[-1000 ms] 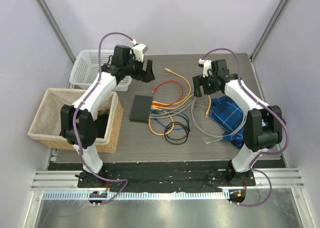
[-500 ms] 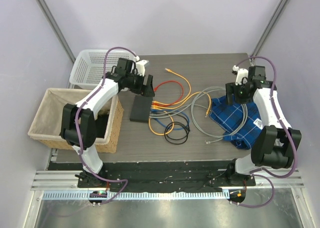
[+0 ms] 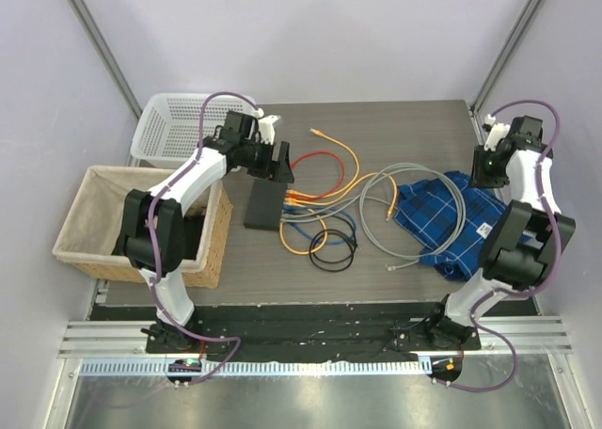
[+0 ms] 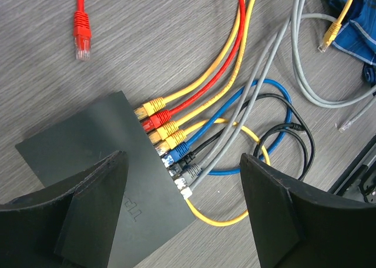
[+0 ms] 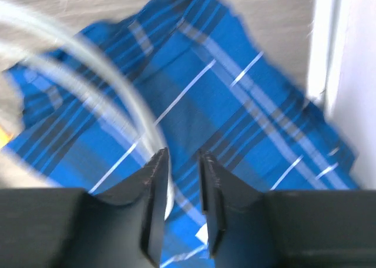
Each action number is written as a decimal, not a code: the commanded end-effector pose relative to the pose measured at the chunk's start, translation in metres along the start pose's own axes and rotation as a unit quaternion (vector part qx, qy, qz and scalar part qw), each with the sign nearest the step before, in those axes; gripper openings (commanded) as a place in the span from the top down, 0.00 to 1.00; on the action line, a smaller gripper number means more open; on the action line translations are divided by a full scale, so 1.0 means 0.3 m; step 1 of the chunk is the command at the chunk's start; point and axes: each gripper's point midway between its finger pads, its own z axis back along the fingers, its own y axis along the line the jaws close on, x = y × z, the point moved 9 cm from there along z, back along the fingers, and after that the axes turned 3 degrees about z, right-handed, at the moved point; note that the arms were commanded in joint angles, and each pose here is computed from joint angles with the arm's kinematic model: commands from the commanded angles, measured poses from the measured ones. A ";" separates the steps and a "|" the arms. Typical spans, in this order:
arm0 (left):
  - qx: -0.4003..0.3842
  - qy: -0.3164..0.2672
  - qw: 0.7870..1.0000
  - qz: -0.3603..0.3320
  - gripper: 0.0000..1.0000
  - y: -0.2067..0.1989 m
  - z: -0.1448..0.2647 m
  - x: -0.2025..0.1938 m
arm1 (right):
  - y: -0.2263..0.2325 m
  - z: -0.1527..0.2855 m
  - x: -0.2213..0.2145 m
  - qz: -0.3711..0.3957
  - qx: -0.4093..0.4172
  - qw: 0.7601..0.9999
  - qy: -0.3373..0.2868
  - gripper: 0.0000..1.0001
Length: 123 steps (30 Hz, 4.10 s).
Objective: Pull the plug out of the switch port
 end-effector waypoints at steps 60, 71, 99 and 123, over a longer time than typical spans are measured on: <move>0.061 0.150 0.986 0.044 0.24 0.066 -0.162 -0.307 | 0.686 -0.115 0.337 0.154 0.167 0.972 -0.067 0.41; 0.074 0.191 0.979 -0.011 0.24 -0.021 -0.168 -0.413 | 0.801 -0.142 0.209 0.210 0.274 0.938 -0.009 0.42; -0.132 0.182 0.971 -0.085 0.55 0.047 -0.033 -0.234 | 1.009 -0.250 0.113 0.366 0.431 0.819 0.097 0.45; -0.106 0.164 0.981 -0.005 0.98 -0.002 -0.107 -0.218 | 1.081 -0.347 0.030 0.265 0.535 0.790 0.137 0.41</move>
